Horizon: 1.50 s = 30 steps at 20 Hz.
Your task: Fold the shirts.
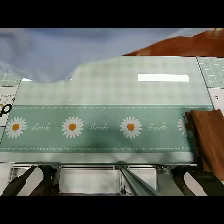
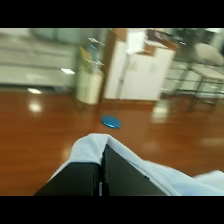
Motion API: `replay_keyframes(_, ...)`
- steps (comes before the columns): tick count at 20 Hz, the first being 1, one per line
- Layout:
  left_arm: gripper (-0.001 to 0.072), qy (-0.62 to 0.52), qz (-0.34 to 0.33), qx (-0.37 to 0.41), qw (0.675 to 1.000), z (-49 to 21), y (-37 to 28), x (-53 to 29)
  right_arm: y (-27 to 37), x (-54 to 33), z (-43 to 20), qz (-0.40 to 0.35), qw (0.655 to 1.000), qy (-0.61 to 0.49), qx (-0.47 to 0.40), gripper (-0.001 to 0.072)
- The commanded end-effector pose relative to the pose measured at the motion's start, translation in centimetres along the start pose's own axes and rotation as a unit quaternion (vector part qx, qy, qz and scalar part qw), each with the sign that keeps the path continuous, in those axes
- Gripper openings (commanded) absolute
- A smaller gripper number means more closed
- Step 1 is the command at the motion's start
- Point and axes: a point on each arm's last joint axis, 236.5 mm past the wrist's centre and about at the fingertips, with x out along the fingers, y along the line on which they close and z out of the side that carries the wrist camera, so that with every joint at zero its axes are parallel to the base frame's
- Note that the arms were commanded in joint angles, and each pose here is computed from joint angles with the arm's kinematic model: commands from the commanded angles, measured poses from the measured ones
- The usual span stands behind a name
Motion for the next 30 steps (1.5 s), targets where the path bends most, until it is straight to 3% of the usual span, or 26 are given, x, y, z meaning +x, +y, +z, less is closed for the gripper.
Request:
replay_keyframes(1,0.0019,-0.047,0.055,0.072,0.995,2.1,-3.1,-5.0,0.5,-7.3,-0.2,-0.05,0.998,-0.02,-0.028,0.0024)
replay_keyframes(6,0.0019,-0.005,0.108,0.124,0.986,-0.3,-3.0,-11.8,0.6,-11.3,-5.6,-0.078,0.995,0.058,-0.001,0.0024)
replay_keyframes(10,0.0019,0.098,0.152,0.079,0.98,-5.5,1.9,-12.8,0.8,-10.0,-11.1,-0.06,0.986,0.152,0.03,0.0024)
replay_keyframes(15,0.002,0.277,0.14,0.061,0.949,-17.9,5.0,-2.1,0.4,-0.9,-20.9,0.01,0.956,0.278,0.088,0.0024)
replay_keyframes(18,0.002,0.368,0.121,0.036,0.921,-27.7,6.7,6.2,-2.3,6.4,-27.0,0.008,0.939,0.319,0.131,0.0024)
replay_keyframes(23,0.002,0.411,0.114,-0.093,0.9,-39.9,11.0,18.4,-6.8,19.4,-35.8,0.013,0.911,0.371,0.182,0.0024)
replay_keyframes(27,0.002,0.395,0.114,-0.224,0.884,-44.5,15.2,24.5,-10.0,28.8,-41.7,0.002,0.892,0.382,0.241,0.0024)
replay_keyframes(30,0.002,0.389,0.097,-0.3,0.866,-46.3,15.7,26.6,-9.9,33.8,-43.5,0.035,0.881,0.377,0.285,0.0029)
